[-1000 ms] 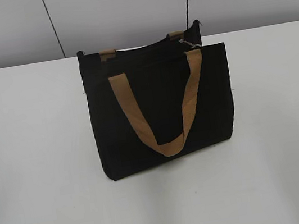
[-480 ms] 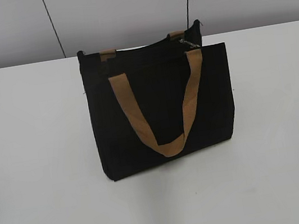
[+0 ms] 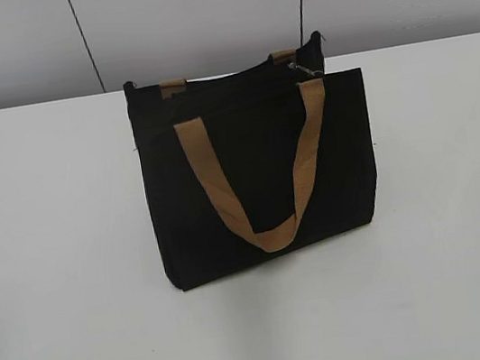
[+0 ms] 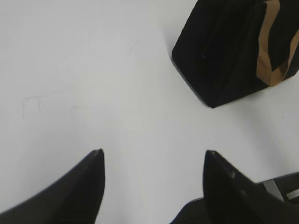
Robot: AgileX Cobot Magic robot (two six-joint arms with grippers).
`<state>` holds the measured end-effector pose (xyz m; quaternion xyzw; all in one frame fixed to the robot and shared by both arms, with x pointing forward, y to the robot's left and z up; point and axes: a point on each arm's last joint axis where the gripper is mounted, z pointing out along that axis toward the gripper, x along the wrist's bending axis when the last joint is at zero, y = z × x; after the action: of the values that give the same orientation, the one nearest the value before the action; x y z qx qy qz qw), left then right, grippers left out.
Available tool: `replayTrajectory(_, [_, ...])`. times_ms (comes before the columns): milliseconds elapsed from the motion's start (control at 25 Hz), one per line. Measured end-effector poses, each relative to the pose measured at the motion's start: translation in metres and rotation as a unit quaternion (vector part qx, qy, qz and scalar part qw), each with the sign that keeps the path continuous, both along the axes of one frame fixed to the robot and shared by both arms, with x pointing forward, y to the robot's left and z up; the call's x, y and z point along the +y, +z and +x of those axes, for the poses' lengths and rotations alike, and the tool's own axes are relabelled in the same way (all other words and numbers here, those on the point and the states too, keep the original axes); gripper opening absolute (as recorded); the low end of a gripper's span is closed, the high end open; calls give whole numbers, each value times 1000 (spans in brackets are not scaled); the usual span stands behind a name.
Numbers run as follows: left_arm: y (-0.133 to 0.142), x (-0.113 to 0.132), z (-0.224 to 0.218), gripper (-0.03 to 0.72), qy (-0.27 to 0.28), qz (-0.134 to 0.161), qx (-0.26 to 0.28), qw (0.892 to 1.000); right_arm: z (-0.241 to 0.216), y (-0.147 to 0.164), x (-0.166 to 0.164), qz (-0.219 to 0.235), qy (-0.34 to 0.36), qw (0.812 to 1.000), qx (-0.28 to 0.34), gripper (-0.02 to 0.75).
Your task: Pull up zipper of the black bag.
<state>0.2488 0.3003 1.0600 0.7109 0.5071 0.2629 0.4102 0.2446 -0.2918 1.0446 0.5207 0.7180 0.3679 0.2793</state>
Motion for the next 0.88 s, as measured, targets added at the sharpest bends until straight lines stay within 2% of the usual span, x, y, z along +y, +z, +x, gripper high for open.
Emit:
replayTrajectory(720, [0,0,0,495,-1,0,0,1000,0,0,0,-1,-1,1000,0,382])
replayTrajectory(880, [0,0,0,495,18,-1,0,1000,-1,0,-1,1,-21,1000,-4,382])
